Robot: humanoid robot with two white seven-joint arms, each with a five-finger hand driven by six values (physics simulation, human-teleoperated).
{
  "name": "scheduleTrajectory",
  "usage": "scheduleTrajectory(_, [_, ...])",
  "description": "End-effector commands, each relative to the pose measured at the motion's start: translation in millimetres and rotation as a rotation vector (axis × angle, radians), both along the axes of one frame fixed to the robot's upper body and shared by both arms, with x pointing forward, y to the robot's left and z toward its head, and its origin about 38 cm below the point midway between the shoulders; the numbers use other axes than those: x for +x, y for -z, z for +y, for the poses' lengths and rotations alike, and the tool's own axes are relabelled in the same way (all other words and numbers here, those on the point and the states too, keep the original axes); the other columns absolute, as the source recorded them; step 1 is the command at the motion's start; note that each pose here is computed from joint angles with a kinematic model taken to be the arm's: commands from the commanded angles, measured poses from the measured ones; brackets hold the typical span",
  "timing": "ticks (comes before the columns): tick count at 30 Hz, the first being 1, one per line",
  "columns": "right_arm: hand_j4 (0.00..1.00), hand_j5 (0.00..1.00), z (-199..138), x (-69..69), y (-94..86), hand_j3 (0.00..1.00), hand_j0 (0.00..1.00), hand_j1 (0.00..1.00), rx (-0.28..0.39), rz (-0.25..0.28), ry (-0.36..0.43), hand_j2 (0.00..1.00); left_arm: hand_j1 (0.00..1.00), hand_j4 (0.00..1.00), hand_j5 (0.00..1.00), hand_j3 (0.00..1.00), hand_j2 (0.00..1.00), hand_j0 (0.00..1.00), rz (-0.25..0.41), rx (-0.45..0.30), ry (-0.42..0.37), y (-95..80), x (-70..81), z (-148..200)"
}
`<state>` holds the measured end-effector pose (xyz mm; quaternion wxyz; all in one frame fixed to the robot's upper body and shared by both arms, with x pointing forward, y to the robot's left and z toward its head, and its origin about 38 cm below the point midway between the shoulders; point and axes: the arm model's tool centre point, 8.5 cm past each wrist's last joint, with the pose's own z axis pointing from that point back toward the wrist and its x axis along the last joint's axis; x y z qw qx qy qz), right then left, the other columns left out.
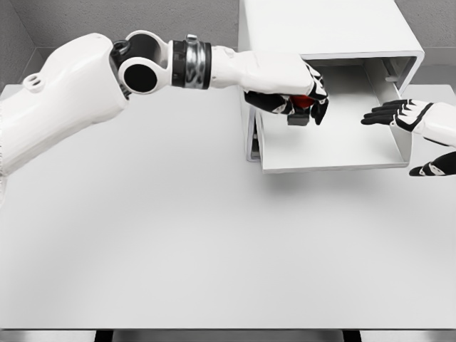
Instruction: Slide open multi-storey tabletop storage cabinets and put open load switch and slide close multi-storey tabletop storage cabinets
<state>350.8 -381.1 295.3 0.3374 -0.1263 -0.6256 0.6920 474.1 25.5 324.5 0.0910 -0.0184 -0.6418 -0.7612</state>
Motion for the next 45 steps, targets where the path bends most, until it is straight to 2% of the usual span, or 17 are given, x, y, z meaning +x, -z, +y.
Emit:
scheduleTrajectory(1, [1.0, 1.0, 0, 0.1, -1.1, 1.0, 1.0, 1.0, 0.005, 0.001, 0.003, 1.0, 0.49, 0.49, 0.49, 0.49, 0.49, 0.49, 0.005, -0.002, -0.012, 0.6, 3.3, 0])
scheduleTrajectory(8, [1.0, 1.0, 0, 0.3, -1.3, 1.0, 1.0, 1.0, 0.011, -0.003, 0.004, 1.0, 0.5, 0.5, 0.5, 0.5, 0.5, 0.5, 0.011, -0.005, -0.015, 1.9, 5.6, -6])
scheduleTrajectory(10, [1.0, 1.0, 0, 0.6, -1.7, 1.0, 1.0, 1.0, 0.014, -0.005, 0.003, 1.0, 0.64, 0.64, 0.64, 0.64, 0.64, 0.64, 0.01, -0.01, -0.016, 0.8, 5.8, -6])
scheduleTrajectory(12, [1.0, 1.0, 1, 0.6, -0.9, 1.0, 1.0, 1.0, 0.015, -0.004, 0.003, 1.0, 0.98, 0.98, 0.98, 0.98, 0.98, 0.98, 0.011, -0.007, -0.017, 1.3, 6.1, -5])
scheduleTrajectory(13, [1.0, 1.0, 0, 0.6, -1.7, 1.0, 1.0, 1.0, 0.014, -0.005, 0.003, 1.0, 1.0, 1.0, 1.0, 1.0, 1.0, 1.0, 0.0, -0.006, -0.019, -0.6, 6.5, -4])
scheduleTrajectory(19, [1.0, 1.0, 1, 0.7, -1.4, 1.0, 1.0, 1.0, 0.015, -0.005, 0.003, 1.0, 1.0, 1.0, 1.0, 1.0, 1.0, 1.0, -0.008, -0.031, 0.02, -7.9, -5.0, -9])
scheduleTrajectory(22, [1.0, 1.0, 1, 0.8, -1.2, 1.0, 1.0, 1.0, 0.016, -0.005, 0.002, 1.0, 1.0, 1.0, 1.0, 1.0, 1.0, 1.0, -0.038, -0.069, 0.064, -25.5, -21.6, 0])
scheduleTrajectory(25, [1.0, 1.0, 1, 0.9, -0.9, 1.0, 1.0, 1.0, 0.018, -0.005, 0.001, 1.0, 1.0, 1.0, 1.0, 1.0, 1.0, 1.0, -0.064, -0.074, 0.115, -33.9, -42.3, 9])
scheduleTrajectory(28, [1.0, 1.0, 2, 1.0, -0.7, 1.0, 1.0, 1.0, 0.019, -0.005, 0.001, 1.0, 1.0, 1.0, 1.0, 1.0, 1.0, 1.0, -0.091, -0.126, 0.138, -61.5, -65.1, 43])
scheduleTrajectory(30, [1.0, 1.0, 2, 1.0, -0.7, 1.0, 1.0, 1.0, 0.019, -0.005, 0.001, 1.0, 1.0, 1.0, 1.0, 1.0, 1.0, 1.0, -0.116, -0.152, 0.047, -76.3, -60.5, 91])
scheduleTrajectory(32, [1.0, 1.0, 2, 1.0, -0.7, 1.0, 1.0, 1.0, 0.019, -0.005, 0.001, 1.0, 1.0, 1.0, 1.0, 1.0, 1.0, 1.0, -0.139, -0.168, -0.063, -80.9, -58.5, 141])
scheduleTrajectory(34, [1.0, 1.0, 2, 1.1, -0.8, 1.0, 1.0, 1.0, 0.02, -0.006, 0.001, 1.0, 1.0, 1.0, 1.0, 1.0, 1.0, 1.0, -0.119, -0.174, -0.216, -65.8, -54.3, 202])
scheduleTrajectory(36, [1.0, 1.0, 1, 1.6, -3.1, 1.0, 1.0, 1.0, 0.037, -0.021, 0.008, 1.0, 1.0, 1.0, 1.0, 1.0, 1.0, 1.0, -0.047, -0.215, -0.457, -29.7, -47.2, 286])
scheduleTrajectory(37, [1.0, 1.0, 1, 1.6, -3.1, 1.0, 1.0, 1.0, 0.037, -0.021, 0.008, 1.0, 1.0, 1.0, 1.0, 1.0, 1.0, 1.0, -0.023, -0.215, -0.495, -16.7, -47.5, 299])
scheduleTrajectory(40, [1.0, 1.0, 2, 0.9, 0.1, 1.0, 1.0, 1.0, 0.039, -0.013, 0.005, 1.0, 1.0, 1.0, 1.0, 1.0, 1.0, 1.0, 0.05, -0.183, -0.529, 17.4, -47.8, 307])
scheduleTrajectory(43, [1.0, 1.0, 3, 0.3, 2.0, 1.0, 1.0, 1.0, 0.039, -0.007, 0.004, 1.0, 1.0, 1.0, 1.0, 1.0, 1.0, 1.0, 0.065, -0.114, -0.603, 44.5, -44.2, 329])
scheduleTrajectory(45, [1.0, 1.0, 3, -0.1, 2.8, 1.0, 1.0, 1.0, 0.037, -0.004, 0.004, 1.0, 1.0, 1.0, 1.0, 1.0, 1.0, 1.0, 0.068, -0.11, -0.61, 45.8, -44.3, 331])
